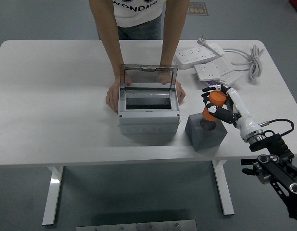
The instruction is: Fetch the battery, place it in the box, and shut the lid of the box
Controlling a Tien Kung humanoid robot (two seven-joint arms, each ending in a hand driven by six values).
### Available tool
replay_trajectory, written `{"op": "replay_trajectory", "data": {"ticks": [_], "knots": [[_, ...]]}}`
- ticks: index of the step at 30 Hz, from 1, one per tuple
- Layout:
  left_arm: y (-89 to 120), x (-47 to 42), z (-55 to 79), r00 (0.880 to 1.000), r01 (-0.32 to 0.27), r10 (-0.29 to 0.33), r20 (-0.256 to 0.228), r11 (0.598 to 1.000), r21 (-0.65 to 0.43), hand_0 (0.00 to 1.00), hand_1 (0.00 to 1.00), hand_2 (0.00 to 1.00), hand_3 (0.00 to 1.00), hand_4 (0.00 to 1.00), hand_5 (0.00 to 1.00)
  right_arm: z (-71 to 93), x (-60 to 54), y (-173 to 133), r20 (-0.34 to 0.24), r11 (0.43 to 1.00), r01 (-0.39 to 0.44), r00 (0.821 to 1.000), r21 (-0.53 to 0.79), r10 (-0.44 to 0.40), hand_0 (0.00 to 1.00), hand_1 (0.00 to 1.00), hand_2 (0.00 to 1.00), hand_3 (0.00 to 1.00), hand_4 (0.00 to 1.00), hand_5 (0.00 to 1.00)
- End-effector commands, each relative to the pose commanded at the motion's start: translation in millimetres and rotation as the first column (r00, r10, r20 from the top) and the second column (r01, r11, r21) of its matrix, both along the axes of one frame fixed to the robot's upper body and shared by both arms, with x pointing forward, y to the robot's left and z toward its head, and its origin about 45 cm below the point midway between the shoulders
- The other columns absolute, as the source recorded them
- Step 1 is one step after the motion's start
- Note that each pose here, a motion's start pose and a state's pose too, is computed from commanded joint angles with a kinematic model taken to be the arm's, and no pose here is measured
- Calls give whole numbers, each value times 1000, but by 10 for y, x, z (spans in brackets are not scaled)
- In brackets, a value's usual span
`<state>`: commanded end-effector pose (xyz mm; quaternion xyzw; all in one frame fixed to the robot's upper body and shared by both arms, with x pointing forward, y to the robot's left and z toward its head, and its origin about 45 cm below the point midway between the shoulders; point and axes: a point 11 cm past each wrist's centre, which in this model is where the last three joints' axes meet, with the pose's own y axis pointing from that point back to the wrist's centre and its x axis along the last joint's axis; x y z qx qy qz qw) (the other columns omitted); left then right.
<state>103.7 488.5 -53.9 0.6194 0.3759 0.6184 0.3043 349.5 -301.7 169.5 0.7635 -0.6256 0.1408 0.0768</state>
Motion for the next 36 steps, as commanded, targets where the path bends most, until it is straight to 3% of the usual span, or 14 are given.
{"op": "replay_trajectory", "data": {"ticks": [1, 2, 7, 8, 19, 20, 28, 36], "knots": [[0, 1, 1, 1000, 0, 0, 0, 1000, 0, 619, 690, 595, 570, 589, 15, 16, 7, 1, 5, 1000, 1, 1000, 1, -1, 414, 473, 509, 565, 478, 2], [1, 2, 1, 1000, 0, 0, 0, 1000, 1, 620, 690, 597, 571, 590, 14, 34, 14, 3, 10, 1000, 1, 1000, 2, -1, 380, 433, 469, 458, 508, 2], [10, 4, 7, 1000, -2, 2, 1, 1000, 3, 620, 690, 597, 571, 590, 14, 169, 66, 26, 43, 1000, 2, 999, -4, -2, 380, 433, 469, 458, 508, 2], [11, 4, 8, 1000, -3, 3, 2, 1000, 4, 619, 690, 600, 572, 592, 17, 197, 77, 32, 49, 1000, 1, 999, -7, -1, 361, 409, 448, 398, 470, 2], [19, -7, 10, 1000, -6, 6, 1, 1000, 6, 619, 691, 601, 574, 592, 18, 611, 284, 243, 166, 981, -49, 983, -186, 81, 336, 382, 417, 384, 433, 2], [21, -8, 10, 1000, -6, 6, 0, 1000, 6, 621, 691, 604, 574, 592, 19, 645, 300, 278, 177, 977, -57, 980, -207, 94, 297, 322, 347, 390, 371, 2], [31, -1, 17, 1000, -7, 7, 2, 1000, 8, 621, 691, 603, 573, 591, 18, 861, 373, 702, 238, 897, -132, 939, -423, 250, 290, 314, 345, 400, 350, 2], [53, 4, 31, 1000, -8, 8, 1, 1000, 12, 621, 691, 602, 572, 590, 19, 867, 412, 1159, 202, 729, -195, 886, -656, 418, 289, 314, 345, 399, 340, 2]]}}
